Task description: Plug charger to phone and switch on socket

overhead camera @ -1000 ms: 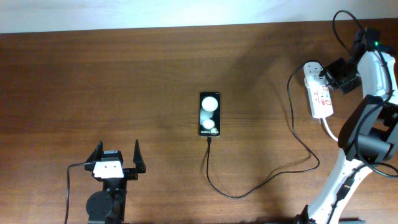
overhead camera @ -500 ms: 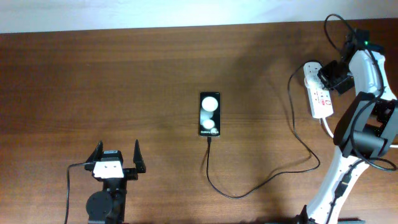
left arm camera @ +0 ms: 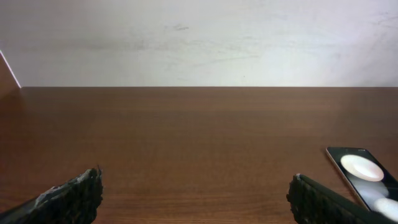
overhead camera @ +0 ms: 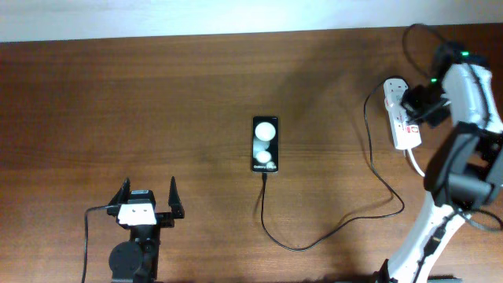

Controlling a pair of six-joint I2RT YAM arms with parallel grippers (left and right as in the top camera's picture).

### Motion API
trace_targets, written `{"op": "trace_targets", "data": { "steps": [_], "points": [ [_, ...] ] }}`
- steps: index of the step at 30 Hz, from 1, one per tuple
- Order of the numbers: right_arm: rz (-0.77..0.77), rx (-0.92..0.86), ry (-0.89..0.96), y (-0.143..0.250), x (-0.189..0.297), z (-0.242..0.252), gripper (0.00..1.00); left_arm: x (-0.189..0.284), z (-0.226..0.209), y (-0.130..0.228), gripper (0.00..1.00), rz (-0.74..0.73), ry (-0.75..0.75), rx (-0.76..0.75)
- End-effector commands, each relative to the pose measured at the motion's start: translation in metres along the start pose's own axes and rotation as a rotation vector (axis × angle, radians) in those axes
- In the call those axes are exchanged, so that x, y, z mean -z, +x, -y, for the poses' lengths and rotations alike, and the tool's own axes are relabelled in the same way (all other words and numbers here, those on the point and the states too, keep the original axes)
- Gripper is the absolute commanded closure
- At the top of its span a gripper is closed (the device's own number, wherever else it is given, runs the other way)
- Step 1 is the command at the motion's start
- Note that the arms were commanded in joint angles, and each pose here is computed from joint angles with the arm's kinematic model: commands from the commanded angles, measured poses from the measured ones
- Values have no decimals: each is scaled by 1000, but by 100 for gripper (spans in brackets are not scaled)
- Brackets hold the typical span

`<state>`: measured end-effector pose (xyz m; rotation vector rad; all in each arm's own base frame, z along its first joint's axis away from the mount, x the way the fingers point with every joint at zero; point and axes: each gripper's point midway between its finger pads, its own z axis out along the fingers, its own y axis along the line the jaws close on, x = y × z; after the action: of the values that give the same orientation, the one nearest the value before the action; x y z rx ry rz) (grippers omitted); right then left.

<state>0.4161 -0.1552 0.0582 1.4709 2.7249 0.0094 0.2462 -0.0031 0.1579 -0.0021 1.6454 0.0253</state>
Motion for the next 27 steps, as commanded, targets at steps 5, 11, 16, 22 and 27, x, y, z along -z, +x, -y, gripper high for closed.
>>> {"op": "trace_targets", "data": {
  "steps": [5, 11, 16, 22, 27],
  "points": [
    [191, 10, -65, 13, 129, 30, 96, 0, 1, 1, 1, -4, 8, -16],
    [14, 82, -107, 88, 158, 30, 96, 0, 1, 1, 1, -4, 8, -16],
    [-35, 284, -76, 149, 183, 30, 96, 0, 1, 1, 1, -4, 8, -16],
    [88, 439, -178, 198, 229, 24, 96, 0, 1, 1, 1, -4, 8, -16],
    [38, 460, -75, 223, 201, 53, 96, 0, 1, 1, 1, -4, 8, -16]
  ]
}}
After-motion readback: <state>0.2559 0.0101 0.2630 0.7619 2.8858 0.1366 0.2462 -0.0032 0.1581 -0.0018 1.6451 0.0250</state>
